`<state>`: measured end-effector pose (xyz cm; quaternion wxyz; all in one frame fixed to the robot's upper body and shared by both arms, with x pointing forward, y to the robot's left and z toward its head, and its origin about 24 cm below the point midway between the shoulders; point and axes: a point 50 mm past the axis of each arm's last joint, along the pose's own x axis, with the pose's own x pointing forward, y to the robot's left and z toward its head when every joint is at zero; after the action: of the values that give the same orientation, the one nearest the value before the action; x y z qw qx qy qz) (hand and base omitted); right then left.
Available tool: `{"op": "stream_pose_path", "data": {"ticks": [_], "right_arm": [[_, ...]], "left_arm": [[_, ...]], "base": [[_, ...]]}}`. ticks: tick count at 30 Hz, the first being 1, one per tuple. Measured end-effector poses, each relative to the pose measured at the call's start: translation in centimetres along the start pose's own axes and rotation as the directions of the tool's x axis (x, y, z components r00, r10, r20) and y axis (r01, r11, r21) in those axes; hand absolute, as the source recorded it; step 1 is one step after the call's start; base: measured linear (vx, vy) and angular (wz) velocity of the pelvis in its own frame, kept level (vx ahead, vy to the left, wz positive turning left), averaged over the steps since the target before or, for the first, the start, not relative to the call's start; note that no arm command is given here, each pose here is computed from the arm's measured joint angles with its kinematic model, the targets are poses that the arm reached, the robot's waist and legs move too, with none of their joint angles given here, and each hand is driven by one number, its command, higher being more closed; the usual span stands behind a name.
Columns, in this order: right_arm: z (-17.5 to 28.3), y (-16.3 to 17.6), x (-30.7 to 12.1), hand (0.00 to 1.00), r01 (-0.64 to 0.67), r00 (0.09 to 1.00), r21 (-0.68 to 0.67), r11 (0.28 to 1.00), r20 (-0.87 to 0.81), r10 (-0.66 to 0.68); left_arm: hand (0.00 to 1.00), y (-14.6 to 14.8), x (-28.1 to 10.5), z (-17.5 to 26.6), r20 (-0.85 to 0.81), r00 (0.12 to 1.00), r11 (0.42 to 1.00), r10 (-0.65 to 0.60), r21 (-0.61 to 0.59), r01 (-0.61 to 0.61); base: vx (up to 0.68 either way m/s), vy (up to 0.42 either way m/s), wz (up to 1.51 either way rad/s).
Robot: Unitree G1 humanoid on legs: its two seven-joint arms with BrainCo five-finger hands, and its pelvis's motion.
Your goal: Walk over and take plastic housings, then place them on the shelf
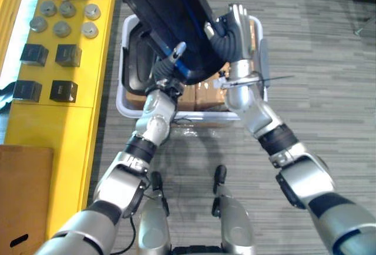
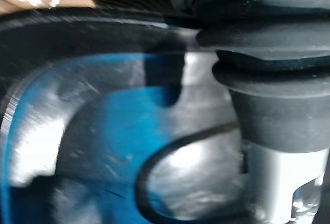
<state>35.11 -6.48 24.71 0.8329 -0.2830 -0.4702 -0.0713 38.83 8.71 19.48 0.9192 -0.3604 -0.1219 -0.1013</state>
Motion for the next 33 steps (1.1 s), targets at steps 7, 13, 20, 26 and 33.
{"op": "stream_pose_path", "data": {"ticks": [7, 13, 20, 26, 33], "right_arm": [[-0.2, 0.7, -2.7, 1.00, -0.008, 0.998, 0.085, 0.996, -0.066, 0.013], [0.8, 2.3, -5.6, 1.00, -0.056, 0.993, 0.173, 0.983, -0.094, 0.073], [1.2, 3.9, -9.3, 1.00, -0.096, 0.977, 0.239, 0.966, -0.164, 0.137], [1.2, 4.1, -13.1, 0.00, -0.092, 0.957, 0.284, 0.954, -0.238, 0.164], [1.9, 2.8, -16.7, 0.00, -0.077, 0.926, 0.399, 0.914, -0.312, 0.214]], "left_arm": [[1.00, 0.9, -0.7, 0.8, 0.103, 0.994, 0.999, 0.023, -0.033, -0.019], [1.00, 3.6, -2.2, -0.3, 0.096, 0.991, 0.991, 0.093, -0.109, -0.082], [1.00, 6.6, -5.5, -2.7, 0.034, 0.989, 0.979, 0.143, -0.151, -0.136], [1.00, 8.0, -8.6, -4.9, -0.041, 0.986, 0.976, 0.164, -0.142, -0.168], [1.00, 8.0, -11.1, -4.7, -0.045, 0.993, 0.988, 0.113, 0.112, -0.107]], "base": [[0.00, 0.000, 0.00], [0.01, 0.000, -0.01], [0.00, 0.000, 0.00], [0.02, 0.003, 0.04], [-0.01, 0.000, 0.02]]}}
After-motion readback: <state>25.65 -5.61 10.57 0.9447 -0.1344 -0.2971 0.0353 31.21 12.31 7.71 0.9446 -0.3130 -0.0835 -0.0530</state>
